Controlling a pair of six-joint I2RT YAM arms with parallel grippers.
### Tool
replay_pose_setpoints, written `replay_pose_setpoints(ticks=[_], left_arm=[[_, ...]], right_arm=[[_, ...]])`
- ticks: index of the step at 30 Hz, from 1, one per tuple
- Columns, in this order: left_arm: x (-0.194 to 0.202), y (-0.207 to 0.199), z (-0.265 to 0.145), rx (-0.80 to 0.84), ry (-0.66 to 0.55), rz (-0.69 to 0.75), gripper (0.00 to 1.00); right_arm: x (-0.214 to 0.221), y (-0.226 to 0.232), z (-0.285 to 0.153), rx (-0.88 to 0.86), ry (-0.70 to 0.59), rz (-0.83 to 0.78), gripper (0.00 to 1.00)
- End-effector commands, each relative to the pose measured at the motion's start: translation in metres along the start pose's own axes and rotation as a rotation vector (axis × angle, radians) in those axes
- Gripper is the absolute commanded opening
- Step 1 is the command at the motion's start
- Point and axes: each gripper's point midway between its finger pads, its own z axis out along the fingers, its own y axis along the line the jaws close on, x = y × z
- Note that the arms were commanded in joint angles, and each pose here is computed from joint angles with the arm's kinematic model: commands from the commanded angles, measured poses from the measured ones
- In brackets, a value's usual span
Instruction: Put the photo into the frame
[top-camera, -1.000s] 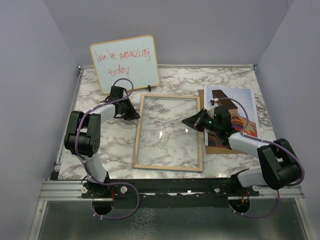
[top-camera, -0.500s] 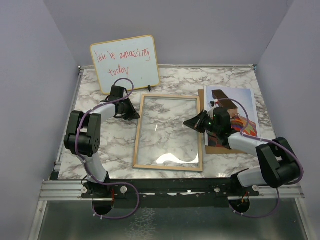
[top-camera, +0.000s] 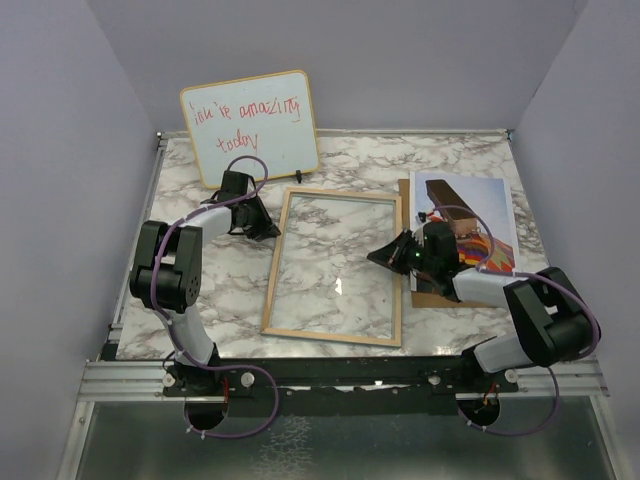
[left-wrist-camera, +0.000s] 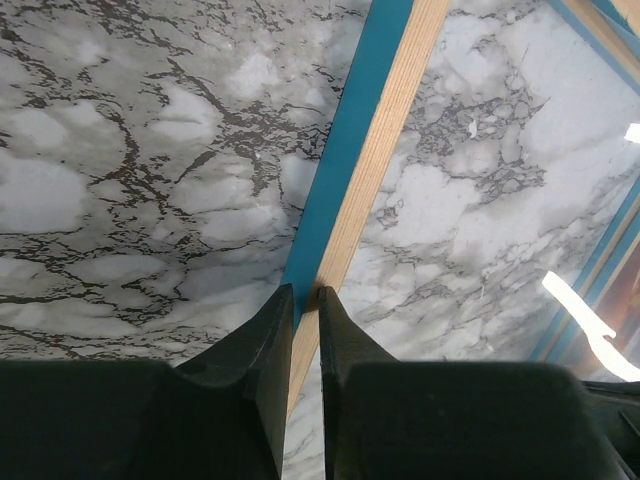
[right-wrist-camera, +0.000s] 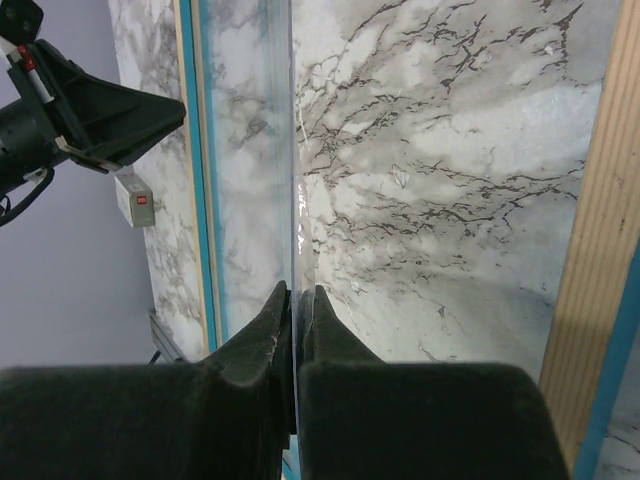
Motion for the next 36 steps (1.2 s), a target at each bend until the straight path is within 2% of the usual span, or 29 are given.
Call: replay_pose_setpoints(ticks=[1, 15, 29, 36], left_arm=[[0.053, 0.052, 0.021, -0.187, 0.152, -0.005, 0.17], [0.065, 0.048, 0.023, -0.183, 0.186, 0.057, 0.17], [0.065, 0.067, 0.018, -0.369, 0.186, 0.213, 0.2], [0.071, 0.069, 0.019, -0.41, 0.222, 0.312, 0.27]], right_arm=[[0.02, 0.006, 0.001, -0.065, 0.076, 0.023, 0.0], [0.02, 0.015, 0.006, -0.141, 0.077, 0.051, 0.01], [0.017, 0.017, 0.011, -0.163, 0.076, -0.022, 0.01], [0.02, 0.008, 0.015, -0.128, 0.098, -0.015, 0.01]])
